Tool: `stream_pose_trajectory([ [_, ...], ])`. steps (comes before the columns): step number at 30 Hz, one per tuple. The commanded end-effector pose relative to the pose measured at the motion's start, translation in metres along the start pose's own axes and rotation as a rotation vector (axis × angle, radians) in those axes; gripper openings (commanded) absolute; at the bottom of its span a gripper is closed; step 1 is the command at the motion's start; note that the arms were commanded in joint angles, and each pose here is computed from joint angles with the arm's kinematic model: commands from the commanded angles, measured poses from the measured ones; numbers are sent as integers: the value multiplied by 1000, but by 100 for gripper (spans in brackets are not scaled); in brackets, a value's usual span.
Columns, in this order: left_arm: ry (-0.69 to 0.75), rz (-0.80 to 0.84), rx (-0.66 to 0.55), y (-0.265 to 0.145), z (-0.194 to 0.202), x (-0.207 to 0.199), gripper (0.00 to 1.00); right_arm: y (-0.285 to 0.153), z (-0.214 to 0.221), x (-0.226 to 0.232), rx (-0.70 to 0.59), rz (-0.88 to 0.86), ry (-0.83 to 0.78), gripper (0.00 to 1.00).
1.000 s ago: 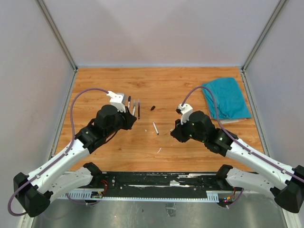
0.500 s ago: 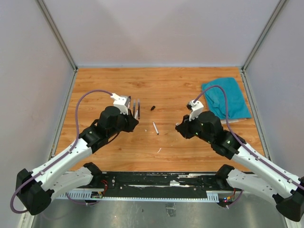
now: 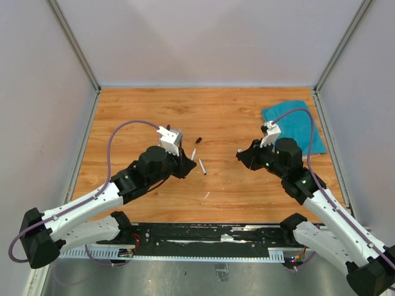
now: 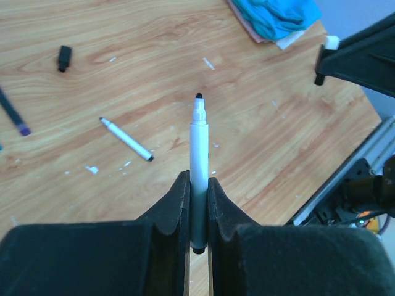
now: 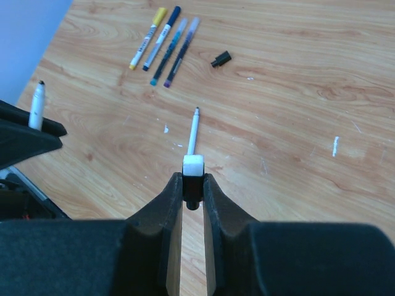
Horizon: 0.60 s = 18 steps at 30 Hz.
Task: Insert the pens into the pen caps
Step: Pick up the pen cap from the center of the board.
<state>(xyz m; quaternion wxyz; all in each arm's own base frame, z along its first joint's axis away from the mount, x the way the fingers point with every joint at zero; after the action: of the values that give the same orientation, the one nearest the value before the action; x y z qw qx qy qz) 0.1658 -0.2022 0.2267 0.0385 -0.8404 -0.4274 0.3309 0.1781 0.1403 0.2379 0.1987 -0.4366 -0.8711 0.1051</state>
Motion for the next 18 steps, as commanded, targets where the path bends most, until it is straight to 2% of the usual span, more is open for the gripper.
stream_pose_trajectory([
  [1, -21, 65, -73, 5, 0, -18, 1, -2, -20, 10, -109, -111, 13, 1],
  [7, -13, 131, -66, 6, 12, -34, 0, -10, -37, 14, -197, -128, 1, 1],
  [17, -1, 231, -82, 1, 24, -48, 1, -15, -60, 21, -374, -138, 136, 0],
  [18, 0, 237, -86, 0, 23, -48, 1, -15, -64, 24, -390, -166, 144, 4],
])
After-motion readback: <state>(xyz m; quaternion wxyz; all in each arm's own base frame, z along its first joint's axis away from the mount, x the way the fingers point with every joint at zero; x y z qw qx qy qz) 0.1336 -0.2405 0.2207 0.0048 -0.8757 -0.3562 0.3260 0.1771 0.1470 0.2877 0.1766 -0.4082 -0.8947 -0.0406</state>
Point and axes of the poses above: each gripper's point midway between its finger pads, its own y axis out along the fingers, its own x axis along the line the jaws close on, z = x × y, the point moved 8 cm from there along -y, back along the fingers, and after that the axes turned 8 degrees about -y, right-handed, at the moved point
